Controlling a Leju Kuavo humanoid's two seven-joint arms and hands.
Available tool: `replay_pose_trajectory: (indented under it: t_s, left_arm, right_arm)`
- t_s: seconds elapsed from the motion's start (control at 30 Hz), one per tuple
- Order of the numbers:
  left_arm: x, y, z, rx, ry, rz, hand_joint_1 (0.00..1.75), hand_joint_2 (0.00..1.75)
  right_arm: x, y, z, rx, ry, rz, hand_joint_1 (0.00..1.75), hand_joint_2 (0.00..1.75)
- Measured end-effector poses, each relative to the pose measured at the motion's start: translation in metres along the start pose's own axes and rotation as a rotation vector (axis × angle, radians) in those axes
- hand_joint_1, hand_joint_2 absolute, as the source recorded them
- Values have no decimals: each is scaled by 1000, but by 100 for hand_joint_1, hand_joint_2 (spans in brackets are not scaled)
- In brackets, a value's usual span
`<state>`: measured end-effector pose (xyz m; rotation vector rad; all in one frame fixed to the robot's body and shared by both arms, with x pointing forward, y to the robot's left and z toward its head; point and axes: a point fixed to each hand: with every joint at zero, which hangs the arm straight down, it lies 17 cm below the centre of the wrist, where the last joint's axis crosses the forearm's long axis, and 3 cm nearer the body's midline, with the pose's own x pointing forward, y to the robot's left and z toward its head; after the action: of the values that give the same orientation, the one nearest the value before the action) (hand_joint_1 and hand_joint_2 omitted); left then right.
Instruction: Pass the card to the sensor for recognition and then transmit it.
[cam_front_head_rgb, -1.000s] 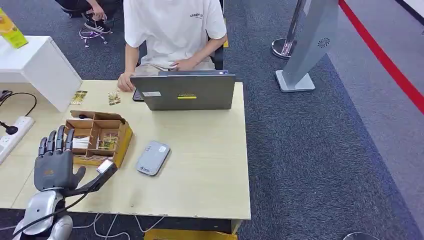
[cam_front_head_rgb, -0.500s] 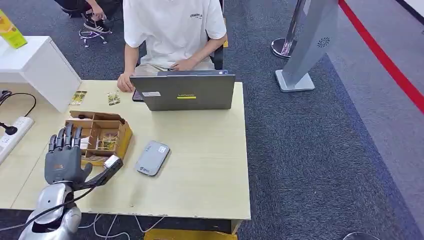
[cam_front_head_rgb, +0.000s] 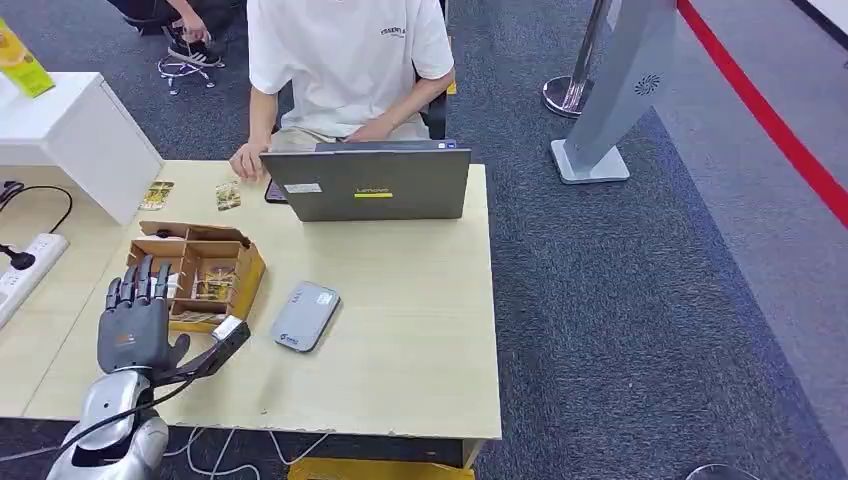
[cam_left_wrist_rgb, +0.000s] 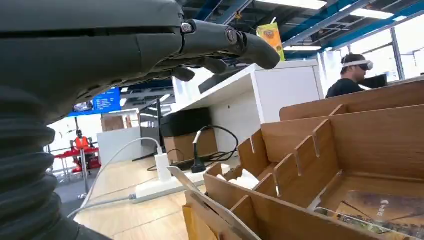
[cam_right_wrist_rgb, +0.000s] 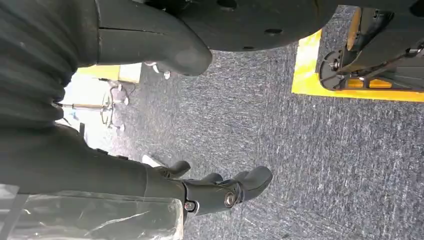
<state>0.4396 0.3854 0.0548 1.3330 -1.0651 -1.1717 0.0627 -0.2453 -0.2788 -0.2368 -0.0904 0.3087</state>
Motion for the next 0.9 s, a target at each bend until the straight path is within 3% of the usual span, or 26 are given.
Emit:
replay_pose_trajectory:
  t_s: [0.9]
  left_arm:
    - [5, -15, 0, -31, 8, 15, 0, 175]
  right_arm:
    - [2, -4, -1, -8, -15, 37, 0, 175]
